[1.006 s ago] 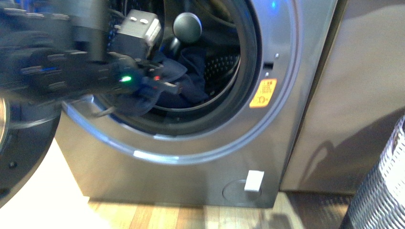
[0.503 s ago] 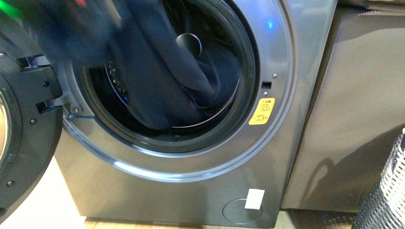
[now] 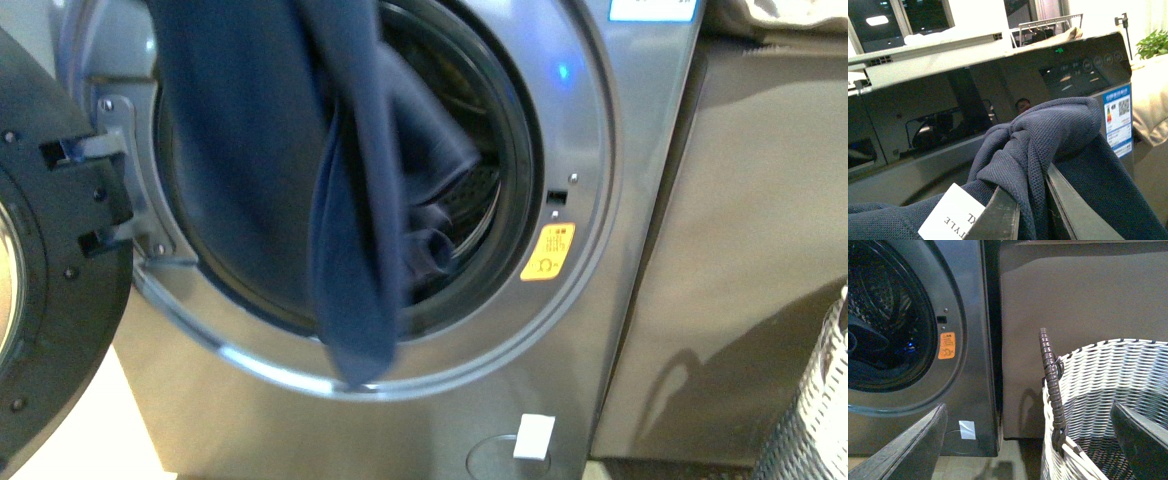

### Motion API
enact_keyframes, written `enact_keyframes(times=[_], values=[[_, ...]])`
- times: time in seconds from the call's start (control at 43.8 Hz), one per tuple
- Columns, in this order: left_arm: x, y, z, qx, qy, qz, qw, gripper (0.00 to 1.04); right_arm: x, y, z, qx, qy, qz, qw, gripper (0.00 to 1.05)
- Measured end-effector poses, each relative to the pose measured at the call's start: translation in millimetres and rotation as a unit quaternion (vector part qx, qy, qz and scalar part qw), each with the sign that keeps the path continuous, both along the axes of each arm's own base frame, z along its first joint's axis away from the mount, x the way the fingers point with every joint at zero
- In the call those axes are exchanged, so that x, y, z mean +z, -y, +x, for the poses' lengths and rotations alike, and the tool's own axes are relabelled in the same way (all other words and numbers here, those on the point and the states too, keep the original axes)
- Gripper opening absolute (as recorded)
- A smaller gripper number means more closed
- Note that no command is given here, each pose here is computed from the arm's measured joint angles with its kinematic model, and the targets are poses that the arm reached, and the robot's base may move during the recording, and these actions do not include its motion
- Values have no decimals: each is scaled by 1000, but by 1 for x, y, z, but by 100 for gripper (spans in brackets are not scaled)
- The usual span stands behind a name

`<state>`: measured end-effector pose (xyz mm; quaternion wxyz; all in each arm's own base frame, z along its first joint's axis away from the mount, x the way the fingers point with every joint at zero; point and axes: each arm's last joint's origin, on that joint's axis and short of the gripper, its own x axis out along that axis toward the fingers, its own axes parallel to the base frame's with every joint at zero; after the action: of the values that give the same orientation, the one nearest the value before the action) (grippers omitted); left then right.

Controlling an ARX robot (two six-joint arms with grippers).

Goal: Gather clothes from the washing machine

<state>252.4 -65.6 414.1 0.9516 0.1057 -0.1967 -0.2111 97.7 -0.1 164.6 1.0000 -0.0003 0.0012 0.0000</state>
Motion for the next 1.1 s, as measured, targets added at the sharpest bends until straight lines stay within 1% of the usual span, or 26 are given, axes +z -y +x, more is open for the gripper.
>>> enact_keyframes(times=[0.091, 0.114, 0.366, 0.503, 0.571, 0.709, 0.914, 1.029, 1.097], values=[[28, 4, 1, -5, 6, -1, 1000, 10, 0, 0, 0, 0, 0, 0, 1000, 97], [39, 5, 1, -6, 10, -1, 1000, 10, 0, 0, 0, 0, 0, 0, 1000, 97], [119, 12, 5, 5, 29, 11, 1000, 10, 0, 0, 0, 0, 0, 0, 1000, 97], [146, 13, 7, 6, 42, 14, 999, 10, 0, 0, 0, 0, 0, 0, 1000, 97], [159, 15, 8, -5, 48, 13, 999, 10, 0, 0, 0, 0, 0, 0, 1000, 97], [172, 22, 7, -36, 47, 8, 998, 10, 0, 0, 0, 0, 0, 0, 1000, 97], [190, 51, 2, -84, 42, 17, 995, 10, 0, 0, 0, 0, 0, 0, 1000, 97], [193, 61, 7, -98, 28, 22, 995, 10, 0, 0, 0, 0, 0, 0, 1000, 97], [191, 65, 11, -104, 18, 26, 994, 10, 0, 0, 0, 0, 0, 0, 1000, 97]])
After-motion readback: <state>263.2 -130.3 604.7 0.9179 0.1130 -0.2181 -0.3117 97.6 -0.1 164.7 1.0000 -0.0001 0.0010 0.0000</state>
